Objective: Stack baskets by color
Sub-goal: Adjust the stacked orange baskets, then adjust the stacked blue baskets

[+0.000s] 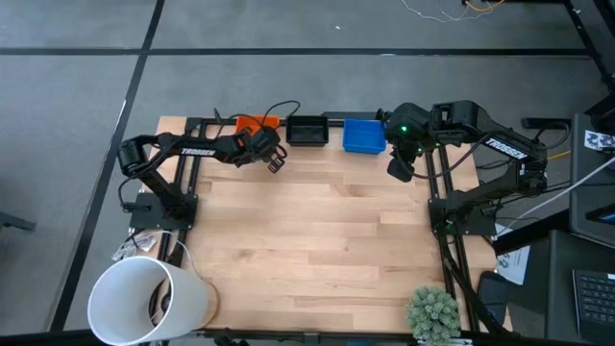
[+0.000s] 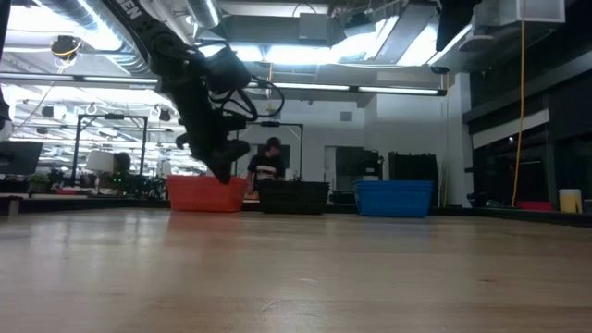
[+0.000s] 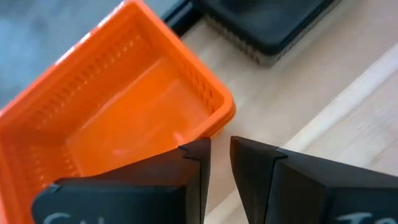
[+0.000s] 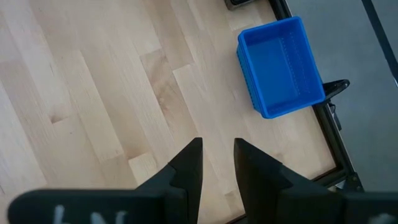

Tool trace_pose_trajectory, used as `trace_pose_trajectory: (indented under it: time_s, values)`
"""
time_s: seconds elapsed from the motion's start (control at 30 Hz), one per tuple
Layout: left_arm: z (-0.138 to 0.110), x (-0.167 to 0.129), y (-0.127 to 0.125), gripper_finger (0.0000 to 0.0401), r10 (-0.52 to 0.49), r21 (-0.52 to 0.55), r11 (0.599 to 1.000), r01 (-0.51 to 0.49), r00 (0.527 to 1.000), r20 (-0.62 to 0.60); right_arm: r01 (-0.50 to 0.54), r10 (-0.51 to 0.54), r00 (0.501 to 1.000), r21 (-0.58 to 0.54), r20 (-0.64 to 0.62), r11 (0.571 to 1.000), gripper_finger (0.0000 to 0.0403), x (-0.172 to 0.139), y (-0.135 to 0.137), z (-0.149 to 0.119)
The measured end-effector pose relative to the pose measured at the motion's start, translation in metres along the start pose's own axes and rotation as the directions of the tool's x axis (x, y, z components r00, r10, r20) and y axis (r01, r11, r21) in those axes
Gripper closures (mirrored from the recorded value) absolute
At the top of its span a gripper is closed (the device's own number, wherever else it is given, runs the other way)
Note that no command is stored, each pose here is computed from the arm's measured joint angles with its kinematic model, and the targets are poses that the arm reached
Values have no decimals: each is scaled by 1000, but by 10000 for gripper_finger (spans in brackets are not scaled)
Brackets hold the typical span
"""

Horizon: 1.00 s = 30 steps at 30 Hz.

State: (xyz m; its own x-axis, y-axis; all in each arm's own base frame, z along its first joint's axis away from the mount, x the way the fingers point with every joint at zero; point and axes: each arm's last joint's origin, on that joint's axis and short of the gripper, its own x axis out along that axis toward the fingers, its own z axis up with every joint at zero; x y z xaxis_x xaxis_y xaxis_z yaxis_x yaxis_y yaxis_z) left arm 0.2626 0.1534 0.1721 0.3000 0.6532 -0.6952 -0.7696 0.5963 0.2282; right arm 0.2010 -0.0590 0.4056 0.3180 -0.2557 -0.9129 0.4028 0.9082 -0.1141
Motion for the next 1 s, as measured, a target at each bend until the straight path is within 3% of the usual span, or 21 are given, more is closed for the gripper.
trace_pose_trajectory:
  time_s: [0.23,0.5,0.6,0.73,0.83,1.0]
  values:
    - [1,1,0,346,-16,11,1000,16,1000,8,0,0,1000,23,-1,1000,312,0,0,0]
    - [-3,-13,-26,346,-159,75,985,158,987,9,-4,3,999,25,34,1000,312,11,2,5]
    - [0,-32,-38,346,-236,98,968,230,970,53,-12,12,999,0,39,1000,312,37,7,7]
    - [1,-59,-47,346,-295,142,950,280,951,97,-101,112,990,-117,89,988,312,92,19,7]
    - [-3,-71,-46,346,-296,167,945,281,952,73,-151,184,967,-189,177,970,312,132,29,2]
    - [-13,-76,-44,346,-257,151,955,256,966,-14,-131,188,937,-201,295,971,312,177,33,-12]
